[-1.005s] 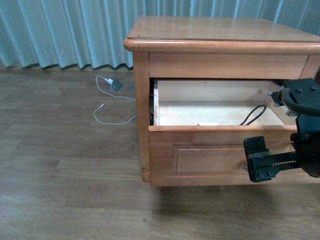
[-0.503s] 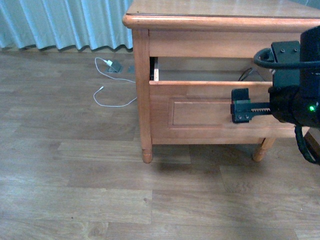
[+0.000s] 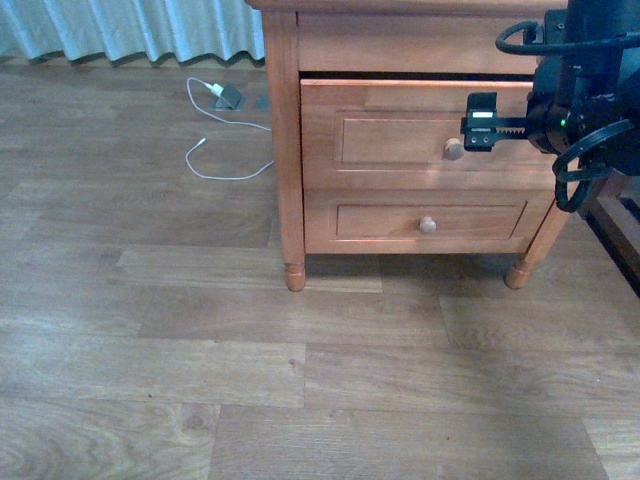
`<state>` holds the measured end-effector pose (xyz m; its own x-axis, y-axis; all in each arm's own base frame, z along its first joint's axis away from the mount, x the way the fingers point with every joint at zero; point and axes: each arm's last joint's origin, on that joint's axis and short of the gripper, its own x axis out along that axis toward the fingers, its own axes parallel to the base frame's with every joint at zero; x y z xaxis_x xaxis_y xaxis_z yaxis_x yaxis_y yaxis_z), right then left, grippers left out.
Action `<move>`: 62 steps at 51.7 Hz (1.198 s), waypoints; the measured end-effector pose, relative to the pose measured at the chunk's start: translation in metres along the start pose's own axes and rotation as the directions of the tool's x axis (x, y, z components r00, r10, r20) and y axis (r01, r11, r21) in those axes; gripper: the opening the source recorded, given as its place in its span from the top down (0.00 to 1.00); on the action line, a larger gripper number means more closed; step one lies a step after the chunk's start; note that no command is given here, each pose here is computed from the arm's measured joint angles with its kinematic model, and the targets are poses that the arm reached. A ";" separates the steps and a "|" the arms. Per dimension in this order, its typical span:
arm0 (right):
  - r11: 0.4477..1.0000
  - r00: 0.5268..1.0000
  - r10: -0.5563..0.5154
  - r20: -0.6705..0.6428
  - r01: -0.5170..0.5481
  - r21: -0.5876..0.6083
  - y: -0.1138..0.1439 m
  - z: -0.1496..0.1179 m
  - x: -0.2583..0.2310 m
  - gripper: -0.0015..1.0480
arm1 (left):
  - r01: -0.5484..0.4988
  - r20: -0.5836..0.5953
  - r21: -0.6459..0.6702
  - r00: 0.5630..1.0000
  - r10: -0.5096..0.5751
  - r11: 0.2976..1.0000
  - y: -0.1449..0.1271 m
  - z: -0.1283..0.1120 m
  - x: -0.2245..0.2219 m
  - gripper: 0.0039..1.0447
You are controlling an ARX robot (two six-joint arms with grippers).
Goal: Put charger into drawer
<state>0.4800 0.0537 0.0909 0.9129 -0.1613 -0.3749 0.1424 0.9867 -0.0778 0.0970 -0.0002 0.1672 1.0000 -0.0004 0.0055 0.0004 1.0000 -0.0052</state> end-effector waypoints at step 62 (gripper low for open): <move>0.971 0.968 0.237 -0.083 -0.236 0.021 -0.053 0.013 -0.199 0.08 | 0.000 0.000 0.000 1.000 0.000 1.000 0.000 0.000 0.000 0.05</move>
<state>0.2959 0.0341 0.1818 0.8858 0.0765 -0.4576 -0.0693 0.9971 0.0326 0.0970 -0.0002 0.1672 1.0000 -0.0004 0.0055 0.0004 1.0000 -0.0048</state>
